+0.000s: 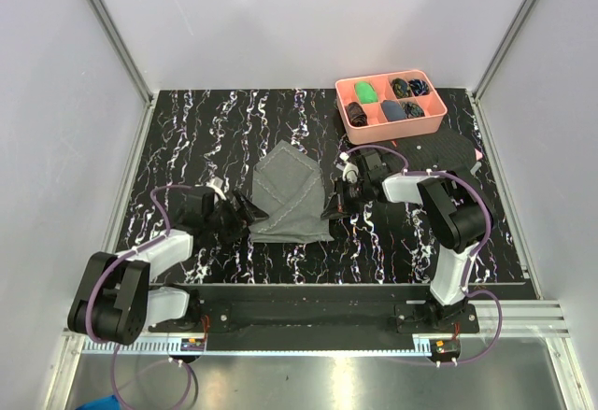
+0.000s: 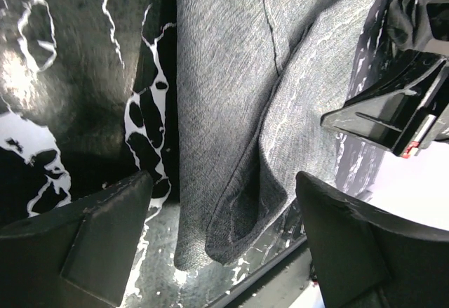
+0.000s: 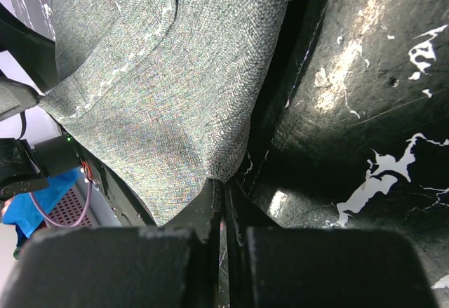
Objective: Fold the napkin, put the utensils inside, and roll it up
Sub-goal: Fold the napkin
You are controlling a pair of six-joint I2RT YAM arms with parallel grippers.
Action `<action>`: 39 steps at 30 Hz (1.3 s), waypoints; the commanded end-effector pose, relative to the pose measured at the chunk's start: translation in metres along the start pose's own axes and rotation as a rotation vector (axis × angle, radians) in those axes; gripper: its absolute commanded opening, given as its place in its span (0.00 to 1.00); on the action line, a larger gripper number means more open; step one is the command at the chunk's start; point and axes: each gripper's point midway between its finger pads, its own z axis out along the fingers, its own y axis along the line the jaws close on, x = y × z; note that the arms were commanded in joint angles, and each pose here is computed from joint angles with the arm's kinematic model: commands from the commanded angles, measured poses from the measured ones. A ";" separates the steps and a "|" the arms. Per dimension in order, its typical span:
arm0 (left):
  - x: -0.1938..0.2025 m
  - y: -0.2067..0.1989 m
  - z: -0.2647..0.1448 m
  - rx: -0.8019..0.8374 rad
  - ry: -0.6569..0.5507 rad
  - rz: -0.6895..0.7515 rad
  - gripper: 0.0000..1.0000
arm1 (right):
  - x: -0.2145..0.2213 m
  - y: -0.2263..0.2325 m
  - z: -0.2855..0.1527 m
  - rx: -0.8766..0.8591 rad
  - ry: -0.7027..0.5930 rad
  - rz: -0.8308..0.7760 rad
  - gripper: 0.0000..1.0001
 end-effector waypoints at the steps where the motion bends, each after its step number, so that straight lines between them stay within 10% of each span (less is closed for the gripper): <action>1: 0.016 0.005 -0.002 0.004 0.036 -0.033 0.88 | 0.005 -0.008 -0.001 0.051 -0.002 0.004 0.00; 24: 0.015 -0.007 0.000 0.034 0.068 -0.025 0.15 | -0.007 -0.003 -0.003 0.055 -0.030 -0.018 0.00; 32: 0.010 -0.019 0.004 0.054 0.115 0.002 0.00 | -0.004 0.014 -0.031 0.080 -0.063 -0.066 0.61; 39: 0.009 -0.028 0.004 0.085 0.148 -0.006 0.00 | 0.017 0.049 -0.058 0.145 -0.077 -0.371 0.84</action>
